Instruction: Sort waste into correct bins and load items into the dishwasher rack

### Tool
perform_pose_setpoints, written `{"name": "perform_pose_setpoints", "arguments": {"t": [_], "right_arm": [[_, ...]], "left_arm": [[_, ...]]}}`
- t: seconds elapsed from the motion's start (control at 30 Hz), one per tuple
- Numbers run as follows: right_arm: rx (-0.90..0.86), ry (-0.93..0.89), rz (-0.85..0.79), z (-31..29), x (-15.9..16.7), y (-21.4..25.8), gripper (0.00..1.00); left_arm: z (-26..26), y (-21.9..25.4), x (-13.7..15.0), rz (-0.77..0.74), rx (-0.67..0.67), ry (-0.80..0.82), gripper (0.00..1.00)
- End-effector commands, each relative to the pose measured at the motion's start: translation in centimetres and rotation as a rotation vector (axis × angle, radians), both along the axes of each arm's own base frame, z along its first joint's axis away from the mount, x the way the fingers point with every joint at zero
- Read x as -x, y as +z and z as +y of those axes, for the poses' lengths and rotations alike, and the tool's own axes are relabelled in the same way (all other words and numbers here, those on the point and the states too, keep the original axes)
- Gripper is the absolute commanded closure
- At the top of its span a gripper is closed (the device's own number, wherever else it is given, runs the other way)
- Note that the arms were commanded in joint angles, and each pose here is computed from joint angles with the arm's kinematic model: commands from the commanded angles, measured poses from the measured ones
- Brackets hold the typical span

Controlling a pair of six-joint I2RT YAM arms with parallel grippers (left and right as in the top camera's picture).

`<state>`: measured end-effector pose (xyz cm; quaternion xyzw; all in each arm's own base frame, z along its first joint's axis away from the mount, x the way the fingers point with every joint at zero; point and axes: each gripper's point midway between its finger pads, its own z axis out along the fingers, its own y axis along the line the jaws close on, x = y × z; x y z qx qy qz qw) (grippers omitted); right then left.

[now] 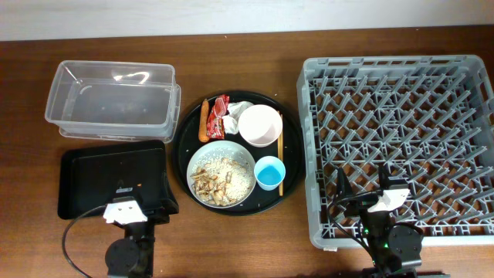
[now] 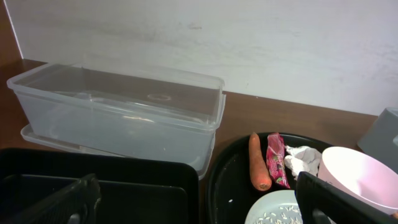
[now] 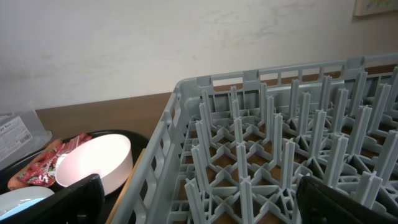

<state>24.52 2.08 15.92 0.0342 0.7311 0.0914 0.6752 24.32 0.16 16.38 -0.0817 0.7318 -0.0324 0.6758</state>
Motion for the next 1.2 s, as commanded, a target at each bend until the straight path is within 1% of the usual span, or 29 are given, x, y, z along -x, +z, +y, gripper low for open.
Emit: {"name": "perform_pose_setpoints", "arguments": {"t": [0.0,0.97,1.07,1.17], "right_arm": [[0.001,-0.002,0.004,-0.1,0.0,-0.3,0.02],[0.0,-0.002,0.001,-0.1,0.0,-0.2,0.02],[-0.003,-0.001,-0.025,-0.1,-0.1,0.5,0.02],[-0.015,0.008,-0.059,0.1,-0.1,1.3,0.02]], "left_arm": [[0.0,-0.4,0.0,0.005,-0.012,-0.006,0.01],[-0.2,-0.3,0.0,-0.001,-0.01,-0.014,0.01],[-0.3,0.4,-0.1,-0.029,-0.007,-0.022,0.01],[-1.3,2.2,-0.1,-0.101,0.003,-0.076,0.01]]}}
